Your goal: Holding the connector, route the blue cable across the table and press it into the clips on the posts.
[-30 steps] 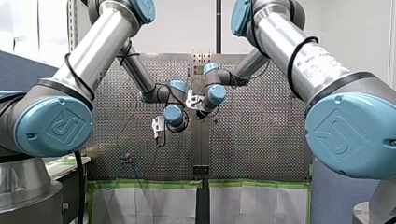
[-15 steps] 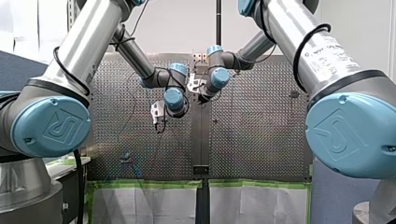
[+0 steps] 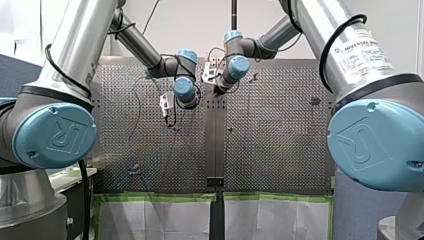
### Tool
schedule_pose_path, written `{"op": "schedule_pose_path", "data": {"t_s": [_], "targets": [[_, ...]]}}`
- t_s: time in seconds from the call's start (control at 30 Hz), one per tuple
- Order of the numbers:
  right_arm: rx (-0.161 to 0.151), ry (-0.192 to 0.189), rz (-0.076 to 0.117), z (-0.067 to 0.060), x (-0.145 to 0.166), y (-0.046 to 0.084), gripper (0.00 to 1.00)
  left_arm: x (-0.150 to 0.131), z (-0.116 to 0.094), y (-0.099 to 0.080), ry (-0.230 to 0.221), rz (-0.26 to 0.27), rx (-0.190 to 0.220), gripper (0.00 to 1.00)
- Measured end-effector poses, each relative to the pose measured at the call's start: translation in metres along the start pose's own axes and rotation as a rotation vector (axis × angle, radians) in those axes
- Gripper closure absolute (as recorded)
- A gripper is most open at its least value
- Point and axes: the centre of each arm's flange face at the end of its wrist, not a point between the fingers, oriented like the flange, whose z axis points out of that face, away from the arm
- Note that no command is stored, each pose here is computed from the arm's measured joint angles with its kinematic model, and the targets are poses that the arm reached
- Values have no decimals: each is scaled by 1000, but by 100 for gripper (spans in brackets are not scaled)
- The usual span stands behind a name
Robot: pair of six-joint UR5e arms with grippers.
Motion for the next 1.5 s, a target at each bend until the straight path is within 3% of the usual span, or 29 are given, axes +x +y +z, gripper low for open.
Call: {"op": "schedule_pose_path", "data": {"t_s": [0.47,0.87,1.1,1.27,1.5], "targets": [[12,63,-19,-47,60,-11,100,-63,-24,3,-81,-38,11,100],[21,122,-36,-85,95,-17,100,-127,-35,0,-212,-95,100,100],[16,120,-36,-82,93,-14,100,-118,-19,1,-194,-80,109,100],[10,97,-37,-71,80,-10,100,-103,-9,3,-166,-67,94,100],[5,78,-38,-62,69,-7,100,-99,-7,4,-161,-64,89,100]]}}
